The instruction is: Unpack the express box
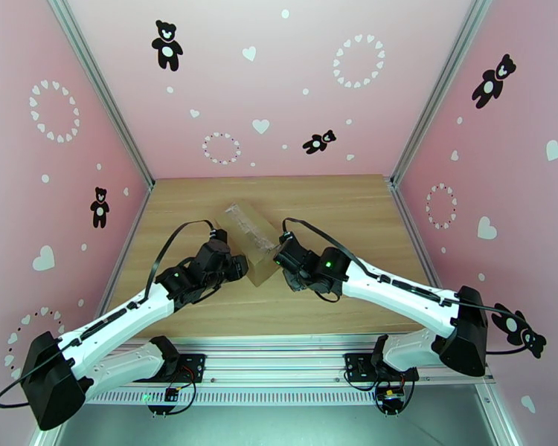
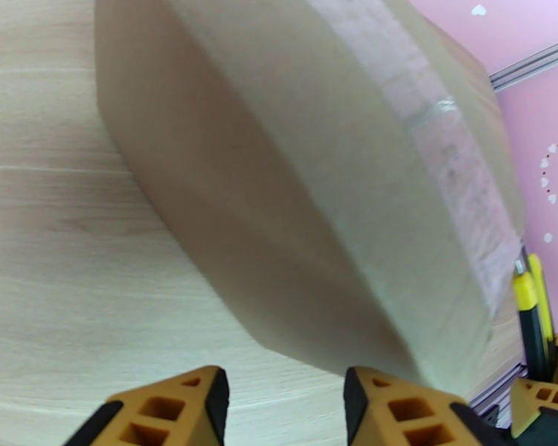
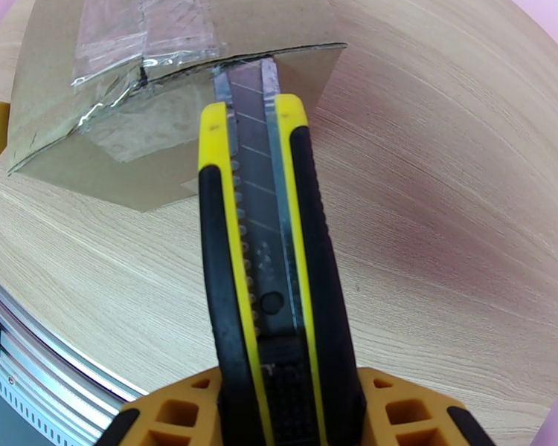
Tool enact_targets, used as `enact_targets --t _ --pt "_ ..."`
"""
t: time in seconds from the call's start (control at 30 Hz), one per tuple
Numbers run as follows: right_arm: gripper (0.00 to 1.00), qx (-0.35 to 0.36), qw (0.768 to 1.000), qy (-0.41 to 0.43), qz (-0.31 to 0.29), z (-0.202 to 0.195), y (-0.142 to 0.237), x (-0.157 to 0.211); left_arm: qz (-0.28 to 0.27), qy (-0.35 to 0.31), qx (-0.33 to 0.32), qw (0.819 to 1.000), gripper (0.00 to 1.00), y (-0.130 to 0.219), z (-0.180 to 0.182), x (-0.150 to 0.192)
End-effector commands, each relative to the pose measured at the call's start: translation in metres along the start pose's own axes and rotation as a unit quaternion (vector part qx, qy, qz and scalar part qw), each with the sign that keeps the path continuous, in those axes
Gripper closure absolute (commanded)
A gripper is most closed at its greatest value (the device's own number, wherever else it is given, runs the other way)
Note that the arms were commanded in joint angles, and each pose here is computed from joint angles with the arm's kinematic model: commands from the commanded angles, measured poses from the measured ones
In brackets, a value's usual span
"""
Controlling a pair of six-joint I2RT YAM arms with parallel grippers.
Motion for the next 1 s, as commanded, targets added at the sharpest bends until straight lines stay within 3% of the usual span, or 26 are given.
enact_targets --t 0.0,0.97 --pt "1.00 -0.004 1.000 0.008 0.004 0.008 0.001 -0.002 0.005 0.008 0.015 1.000 0.51 -0.006 -0.006 0.004" --pt "1.00 -0.005 0.999 0.043 -0.001 0.030 0.007 0.000 -0.009 0.015 0.021 1.000 0.52 -0.011 -0.018 -0.007"
Point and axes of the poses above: each hand's point on the last joint's axis, 136 mm out from that joint toward the fingers, its own y axis back along the fingers, its own z axis along the line the jaws close on, x = y × z, the point moved 3 cm from there along y, back along the fingers, and after that the axes turned 7 degrees about -y, right-handed, at the moved point
